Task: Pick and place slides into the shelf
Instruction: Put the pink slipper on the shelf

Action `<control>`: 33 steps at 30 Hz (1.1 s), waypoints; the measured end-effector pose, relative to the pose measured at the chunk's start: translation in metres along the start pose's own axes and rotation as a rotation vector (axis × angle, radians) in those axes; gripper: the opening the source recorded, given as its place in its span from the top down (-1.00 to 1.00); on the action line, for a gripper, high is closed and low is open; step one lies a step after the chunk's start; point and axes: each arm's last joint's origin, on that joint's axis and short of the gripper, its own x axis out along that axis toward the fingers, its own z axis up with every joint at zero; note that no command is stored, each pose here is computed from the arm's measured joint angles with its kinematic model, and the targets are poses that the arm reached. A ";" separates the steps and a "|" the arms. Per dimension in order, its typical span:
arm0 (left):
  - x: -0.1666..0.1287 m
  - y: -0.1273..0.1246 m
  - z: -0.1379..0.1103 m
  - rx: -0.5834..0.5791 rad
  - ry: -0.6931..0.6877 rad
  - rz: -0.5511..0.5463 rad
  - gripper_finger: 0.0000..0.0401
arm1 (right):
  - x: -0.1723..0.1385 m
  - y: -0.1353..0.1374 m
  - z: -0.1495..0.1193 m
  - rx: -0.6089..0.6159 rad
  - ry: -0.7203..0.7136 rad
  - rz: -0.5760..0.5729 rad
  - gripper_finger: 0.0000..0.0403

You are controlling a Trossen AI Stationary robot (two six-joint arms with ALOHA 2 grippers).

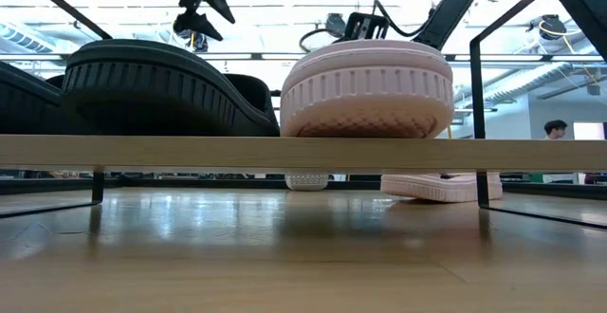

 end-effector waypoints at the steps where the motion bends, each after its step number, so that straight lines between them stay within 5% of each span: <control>1: 0.000 0.000 0.000 0.000 0.000 0.000 -0.42 | -0.007 0.004 0.003 -0.021 -0.018 -0.002 0.59; 10: 0.000 0.000 0.000 -0.002 0.003 0.000 -0.42 | -0.091 0.092 0.018 -0.216 -0.209 -0.076 0.82; 16: 0.000 0.000 0.000 0.015 0.003 0.000 -0.42 | -0.149 0.159 0.001 -0.358 -0.354 -0.180 0.92; 22: 0.000 0.000 0.000 0.026 0.003 0.000 -0.42 | -0.175 0.205 -0.016 -0.625 -0.507 -0.348 0.94; 28: 0.000 0.000 0.000 0.029 0.003 0.000 -0.42 | -0.187 0.214 -0.032 -0.788 -0.557 -0.475 0.95; 33: 0.000 0.000 0.000 0.028 0.003 0.000 -0.42 | -0.201 0.170 -0.064 -0.624 -0.647 -0.560 0.95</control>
